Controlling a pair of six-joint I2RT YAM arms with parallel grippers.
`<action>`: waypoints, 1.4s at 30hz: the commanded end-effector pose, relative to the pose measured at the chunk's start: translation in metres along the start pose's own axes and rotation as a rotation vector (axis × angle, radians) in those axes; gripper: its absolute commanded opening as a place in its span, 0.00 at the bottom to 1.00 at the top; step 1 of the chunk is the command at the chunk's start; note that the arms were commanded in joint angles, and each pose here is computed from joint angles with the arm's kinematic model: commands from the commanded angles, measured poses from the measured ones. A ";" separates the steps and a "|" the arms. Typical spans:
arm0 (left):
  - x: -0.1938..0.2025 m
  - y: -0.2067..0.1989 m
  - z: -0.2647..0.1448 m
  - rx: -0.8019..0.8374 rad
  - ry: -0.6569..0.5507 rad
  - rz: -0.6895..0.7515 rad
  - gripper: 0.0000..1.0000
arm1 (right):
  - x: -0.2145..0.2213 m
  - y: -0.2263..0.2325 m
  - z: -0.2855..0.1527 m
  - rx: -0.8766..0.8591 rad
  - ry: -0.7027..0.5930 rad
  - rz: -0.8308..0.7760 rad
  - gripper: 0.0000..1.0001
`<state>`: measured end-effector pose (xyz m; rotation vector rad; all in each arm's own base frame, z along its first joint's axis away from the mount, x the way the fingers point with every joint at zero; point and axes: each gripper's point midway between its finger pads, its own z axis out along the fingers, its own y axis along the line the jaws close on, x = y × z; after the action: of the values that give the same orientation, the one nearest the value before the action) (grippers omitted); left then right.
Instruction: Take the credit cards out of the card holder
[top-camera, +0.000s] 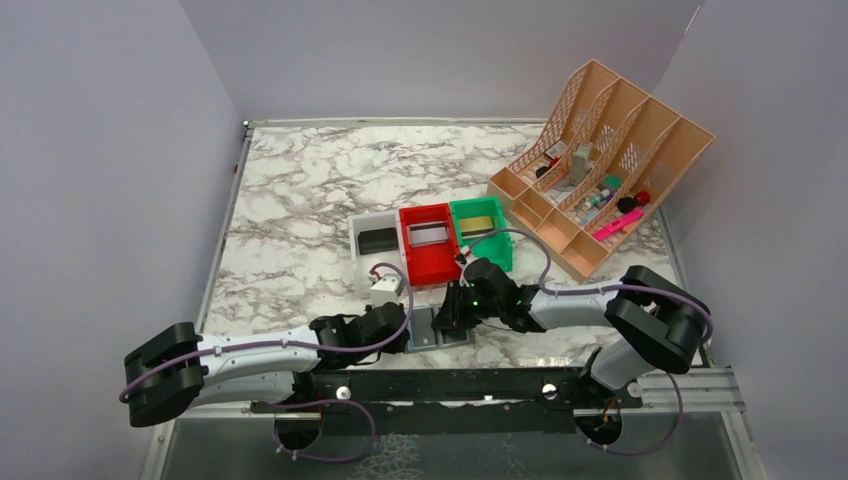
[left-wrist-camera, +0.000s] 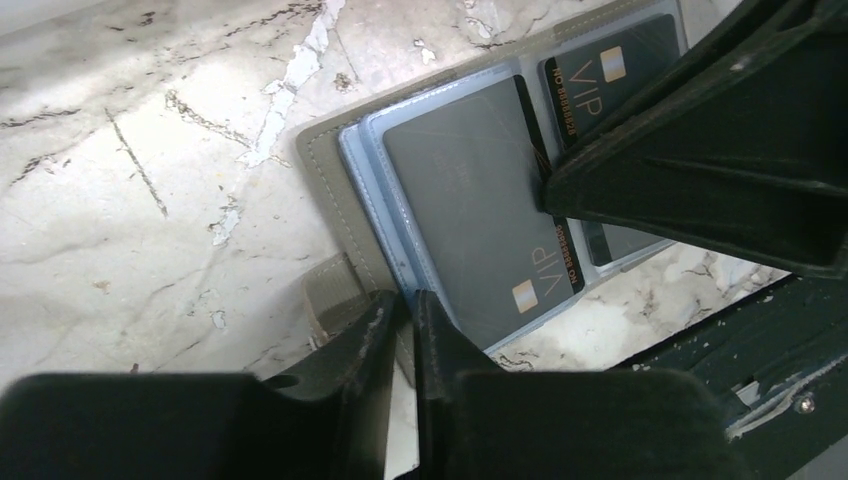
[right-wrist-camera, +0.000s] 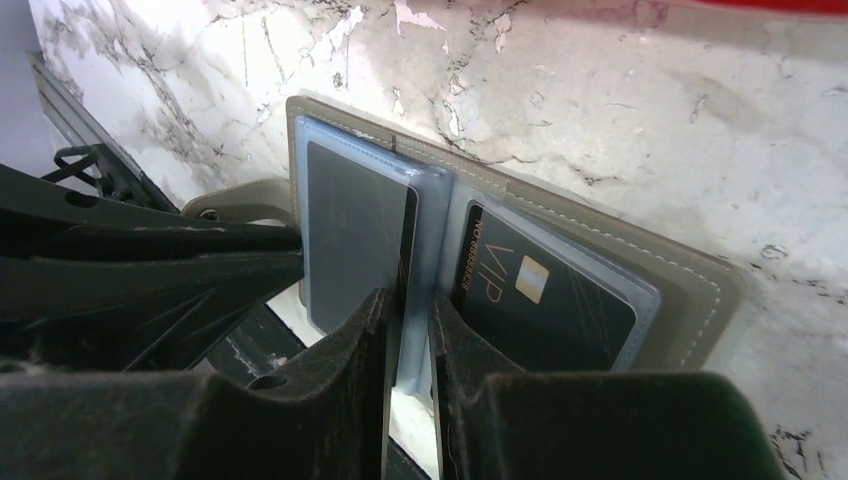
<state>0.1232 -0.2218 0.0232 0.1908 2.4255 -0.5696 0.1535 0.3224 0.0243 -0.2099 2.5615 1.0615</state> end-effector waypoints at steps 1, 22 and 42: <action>-0.003 -0.005 -0.008 0.018 0.012 0.021 0.25 | 0.001 -0.010 0.006 0.046 0.010 0.009 0.23; -0.033 -0.008 -0.019 -0.050 -0.053 0.024 0.47 | -0.001 -0.013 0.007 0.059 0.000 0.007 0.17; -0.019 -0.025 -0.002 0.004 0.019 0.076 0.33 | -0.002 -0.009 0.006 0.038 -0.008 0.002 0.17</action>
<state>0.1311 -0.2245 0.0455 0.2332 2.4141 -0.5024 0.1548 0.3246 0.0208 -0.2086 2.5715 1.0549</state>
